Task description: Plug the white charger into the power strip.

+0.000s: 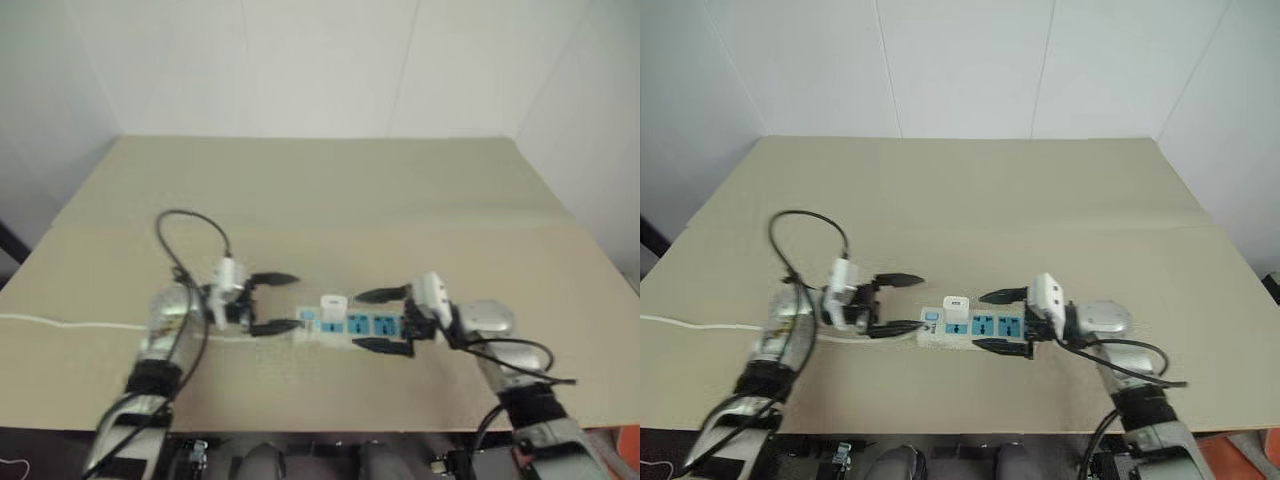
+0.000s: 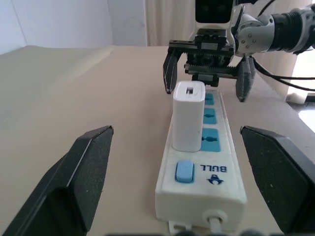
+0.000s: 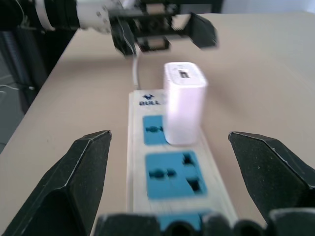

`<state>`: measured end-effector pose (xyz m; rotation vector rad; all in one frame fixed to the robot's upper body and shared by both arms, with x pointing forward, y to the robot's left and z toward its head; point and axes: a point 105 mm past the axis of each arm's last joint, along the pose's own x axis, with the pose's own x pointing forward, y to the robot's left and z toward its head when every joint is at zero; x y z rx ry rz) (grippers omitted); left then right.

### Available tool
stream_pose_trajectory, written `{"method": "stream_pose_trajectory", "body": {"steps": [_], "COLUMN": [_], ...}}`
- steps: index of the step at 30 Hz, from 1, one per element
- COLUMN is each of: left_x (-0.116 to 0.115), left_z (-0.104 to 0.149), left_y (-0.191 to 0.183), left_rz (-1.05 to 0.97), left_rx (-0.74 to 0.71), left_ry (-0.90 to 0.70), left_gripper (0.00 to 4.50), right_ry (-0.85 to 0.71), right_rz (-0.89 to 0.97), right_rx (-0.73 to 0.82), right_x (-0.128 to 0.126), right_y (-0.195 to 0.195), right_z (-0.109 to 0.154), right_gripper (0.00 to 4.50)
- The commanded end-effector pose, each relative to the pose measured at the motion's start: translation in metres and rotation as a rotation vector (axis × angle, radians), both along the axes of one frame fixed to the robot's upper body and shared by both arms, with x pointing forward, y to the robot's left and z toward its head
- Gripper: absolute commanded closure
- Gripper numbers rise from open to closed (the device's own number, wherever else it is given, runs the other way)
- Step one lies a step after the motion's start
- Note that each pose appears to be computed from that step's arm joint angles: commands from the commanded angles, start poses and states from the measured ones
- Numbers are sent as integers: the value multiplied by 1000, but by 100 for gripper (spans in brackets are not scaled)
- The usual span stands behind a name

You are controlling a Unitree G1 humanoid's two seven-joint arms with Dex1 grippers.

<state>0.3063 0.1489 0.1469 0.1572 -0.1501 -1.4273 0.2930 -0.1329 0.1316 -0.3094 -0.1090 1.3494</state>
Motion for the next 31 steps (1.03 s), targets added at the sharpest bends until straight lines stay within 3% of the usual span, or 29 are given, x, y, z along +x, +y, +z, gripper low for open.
{"method": "stream_pose_trajectory", "body": {"steps": [1,4,10,19,31], "left_x": [-19,-27,-28,-23,-17], "left_z": [19,9,2,-1,1], "left_y": [19,42,72,61,63], "left_rz": [-59,-35,47,36,40], "left_rx": [52,224,315,284,297], "left_ry": [-6,-10,7,1,2], "left_gripper": [1,1,1,1,1], "right_ry": [-116,-143,-176,-120,-110], "right_rz": [-52,-128,-231,-233,-294], "right_rx": [-72,-194,-311,-433,-458], "right_x": [-8,-15,-30,-51,-53], "right_y": [-36,-74,-121,-127,-134], "right_z": [29,34,56,52,47], "right_gripper": [0,0,0,0,0]}}
